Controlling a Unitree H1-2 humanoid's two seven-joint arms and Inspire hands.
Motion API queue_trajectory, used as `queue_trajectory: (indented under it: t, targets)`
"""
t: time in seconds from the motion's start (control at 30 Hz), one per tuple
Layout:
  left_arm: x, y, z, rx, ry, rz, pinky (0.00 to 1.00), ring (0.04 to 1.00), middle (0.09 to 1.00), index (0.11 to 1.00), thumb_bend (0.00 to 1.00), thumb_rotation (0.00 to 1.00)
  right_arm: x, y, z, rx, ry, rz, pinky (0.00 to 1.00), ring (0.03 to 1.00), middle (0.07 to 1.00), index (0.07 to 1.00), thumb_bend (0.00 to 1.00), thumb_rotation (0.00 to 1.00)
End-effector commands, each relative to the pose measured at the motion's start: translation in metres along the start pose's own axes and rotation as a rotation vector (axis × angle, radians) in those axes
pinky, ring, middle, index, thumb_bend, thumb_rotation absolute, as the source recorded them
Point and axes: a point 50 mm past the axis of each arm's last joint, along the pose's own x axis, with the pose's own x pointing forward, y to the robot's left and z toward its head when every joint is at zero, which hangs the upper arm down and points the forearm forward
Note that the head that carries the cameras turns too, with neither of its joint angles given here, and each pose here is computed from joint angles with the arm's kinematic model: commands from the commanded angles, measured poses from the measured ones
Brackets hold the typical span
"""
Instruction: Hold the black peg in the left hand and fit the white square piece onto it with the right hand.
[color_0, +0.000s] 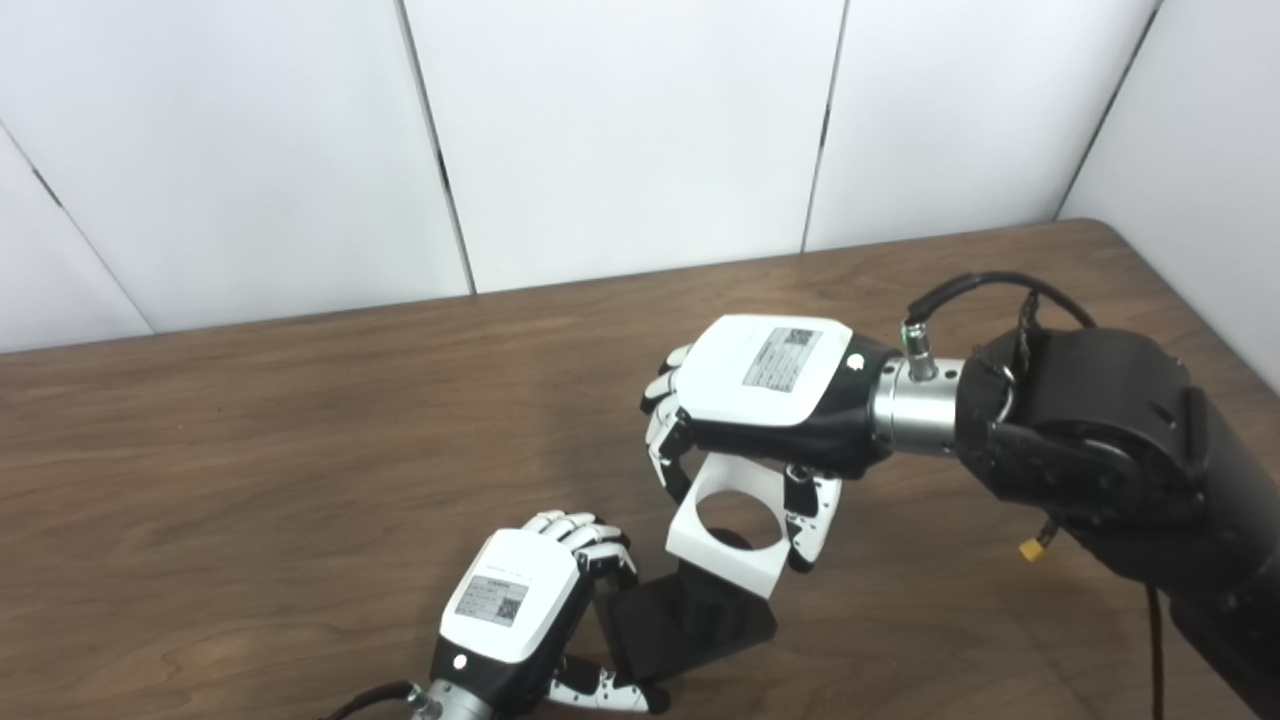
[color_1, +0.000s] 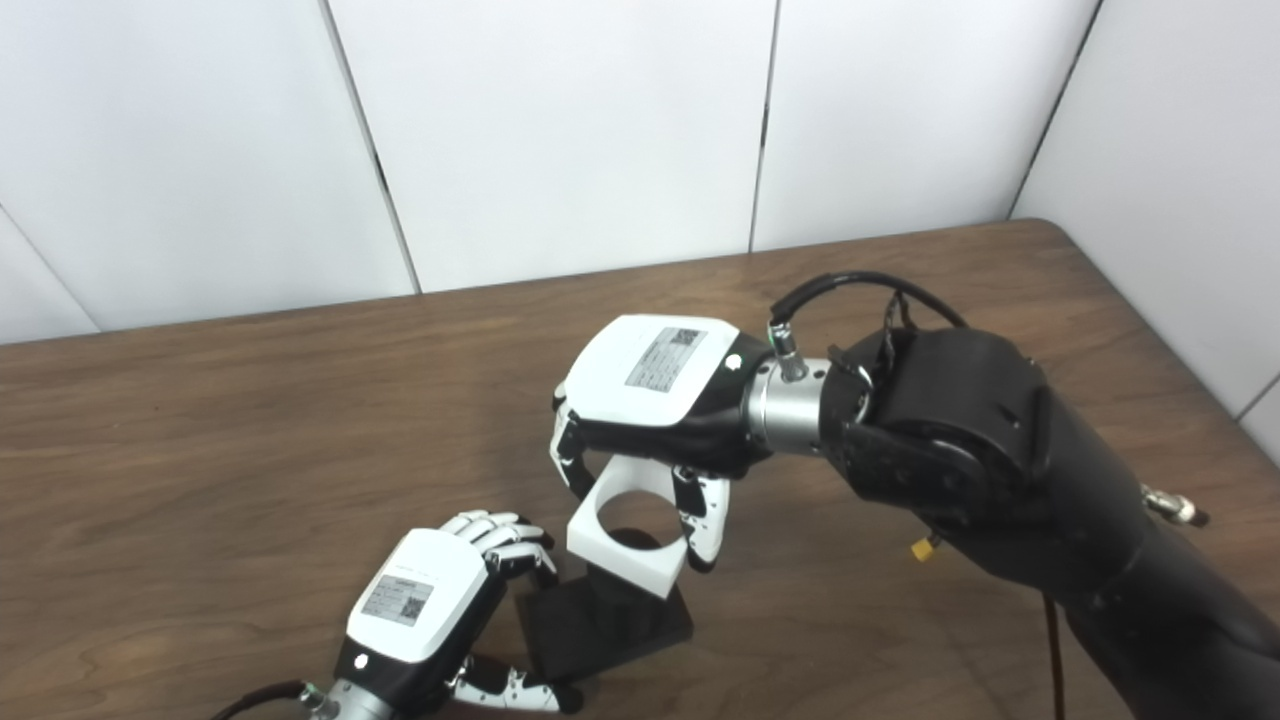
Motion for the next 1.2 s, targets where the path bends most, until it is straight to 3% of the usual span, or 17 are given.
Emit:
queue_trajectory:
  t: [0.0, 0.4, 1.17]
  targets:
    - [-0.006, -0.017, -0.002, 0.041, 0.019, -0.108, 0.82, 0.81, 0.762, 0.489, 0.51, 0.06, -0.006, -0.006, -0.003, 0.005, 0.028, 0.021, 0.93, 0.885, 0.767, 0.483, 0.52, 0.13]
    - [-0.005, -0.016, 0.0, 0.045, 0.023, -0.111, 0.82, 0.812, 0.763, 0.489, 0.51, 0.06, 0.003, 0.008, 0.0, 0.051, 0.024, 0.022, 0.95, 0.889, 0.768, 0.483, 0.52, 0.13]
    - [-0.003, -0.016, 0.001, 0.044, 0.026, -0.111, 0.82, 0.814, 0.766, 0.49, 0.51, 0.06, 0.007, 0.016, 0.0, 0.026, 0.05, 0.017, 0.97, 0.895, 0.769, 0.485, 0.52, 0.13]
